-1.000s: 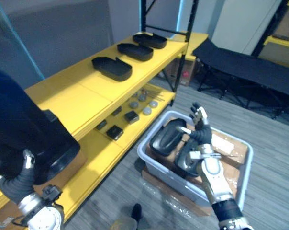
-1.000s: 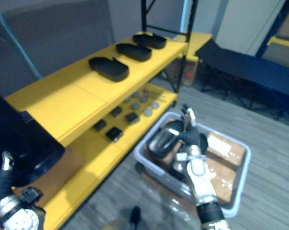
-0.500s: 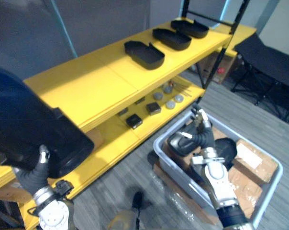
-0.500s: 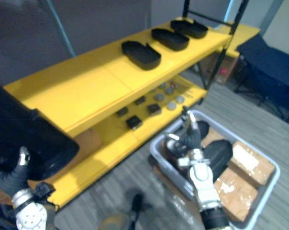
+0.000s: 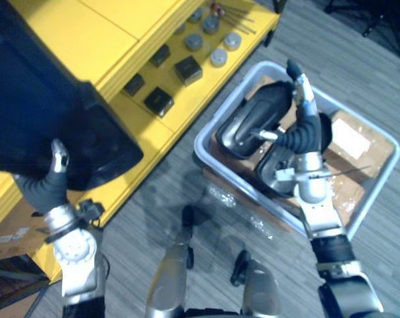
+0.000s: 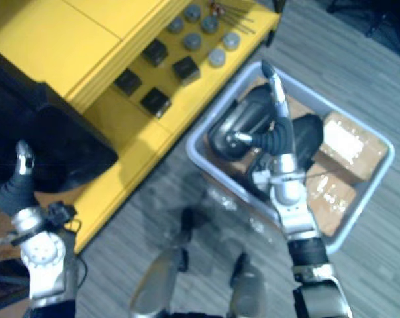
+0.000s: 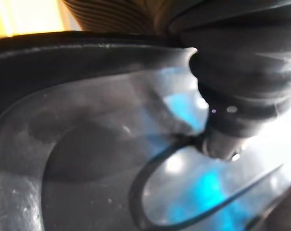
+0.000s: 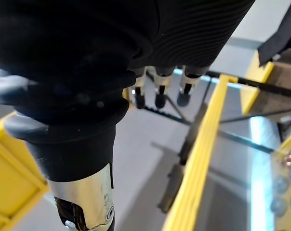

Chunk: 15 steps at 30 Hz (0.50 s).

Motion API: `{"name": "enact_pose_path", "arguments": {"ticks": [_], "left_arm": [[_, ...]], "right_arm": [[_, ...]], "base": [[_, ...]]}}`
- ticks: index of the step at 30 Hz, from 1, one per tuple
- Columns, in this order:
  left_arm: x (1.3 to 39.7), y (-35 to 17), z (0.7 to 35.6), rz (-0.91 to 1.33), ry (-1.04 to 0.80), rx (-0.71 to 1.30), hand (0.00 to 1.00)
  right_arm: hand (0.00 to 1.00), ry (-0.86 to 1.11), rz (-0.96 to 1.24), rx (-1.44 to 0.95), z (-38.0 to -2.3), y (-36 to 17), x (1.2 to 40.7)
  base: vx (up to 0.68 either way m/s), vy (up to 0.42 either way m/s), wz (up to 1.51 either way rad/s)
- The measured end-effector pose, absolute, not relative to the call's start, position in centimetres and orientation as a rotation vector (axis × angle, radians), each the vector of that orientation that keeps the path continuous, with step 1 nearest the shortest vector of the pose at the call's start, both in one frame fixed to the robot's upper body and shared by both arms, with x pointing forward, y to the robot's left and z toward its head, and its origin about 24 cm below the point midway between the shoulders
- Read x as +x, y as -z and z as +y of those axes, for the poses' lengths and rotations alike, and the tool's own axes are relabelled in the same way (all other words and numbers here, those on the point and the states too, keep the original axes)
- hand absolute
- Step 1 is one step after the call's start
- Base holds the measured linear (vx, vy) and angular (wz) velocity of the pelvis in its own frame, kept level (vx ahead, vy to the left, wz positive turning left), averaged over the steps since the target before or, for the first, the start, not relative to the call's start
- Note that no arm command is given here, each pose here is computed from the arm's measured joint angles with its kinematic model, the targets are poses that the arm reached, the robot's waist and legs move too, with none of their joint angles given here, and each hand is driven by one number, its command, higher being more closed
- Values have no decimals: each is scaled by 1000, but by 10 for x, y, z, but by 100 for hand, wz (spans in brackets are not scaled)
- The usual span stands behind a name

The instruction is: Walk over and take plastic housings, then place them on the shelf

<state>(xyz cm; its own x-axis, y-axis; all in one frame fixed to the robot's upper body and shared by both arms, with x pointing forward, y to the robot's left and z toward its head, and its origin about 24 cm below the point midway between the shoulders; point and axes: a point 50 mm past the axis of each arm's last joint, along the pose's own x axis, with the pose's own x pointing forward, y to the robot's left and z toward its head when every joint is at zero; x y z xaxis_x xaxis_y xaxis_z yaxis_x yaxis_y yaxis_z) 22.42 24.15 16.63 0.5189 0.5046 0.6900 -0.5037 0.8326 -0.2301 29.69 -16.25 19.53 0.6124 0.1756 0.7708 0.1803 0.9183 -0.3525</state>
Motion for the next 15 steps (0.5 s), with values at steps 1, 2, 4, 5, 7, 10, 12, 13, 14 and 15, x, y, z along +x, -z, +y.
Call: {"name": "enact_pose_path", "arguments": {"ticks": [1, 2, 4, 5, 7, 10, 12, 13, 14, 15], "left_arm": [[223, -165, 243, -821, -623, -3, 100], [223, -163, 243, -813, -631, -2, 100], [219, -158, 247, -790, -663, 4, 100], [217, -156, 250, -781, -681, 10, 100], [211, -153, 257, -768, -715, 47, 100], [201, -150, 264, -755, -742, 94, 100], [194, -150, 263, -749, -729, 139, 100], [189, -150, 262, -744, -716, 171, 100], [189, -150, 260, -745, -703, 174, 100], [189, -150, 259, -743, -698, 170, 100]], "right_arm": [[0, -17, -936, -417, -159, -196, 296], [0, -31, -939, -417, -156, -196, 296], [0, -89, -952, -394, -143, -192, 294], [0, -113, -959, -370, -135, -191, 292], [0, -142, -959, -337, -123, -188, 291], [0, -173, -964, -300, -109, -185, 289], [0, -197, -958, -273, -99, -182, 288], [0, -213, -964, -257, -93, -180, 287], [0, -226, -974, -223, -86, -180, 285], [0, -243, -983, -209, -81, -181, 284]], "base": [[72, -56, 30], [74, -61, 41], [75, -73, 53], [73, -77, 56], [97, -72, 47], [104, -11, 39], [134, -17, 43], [141, -106, 41], [135, -124, 43], [101, -133, 52]]}}
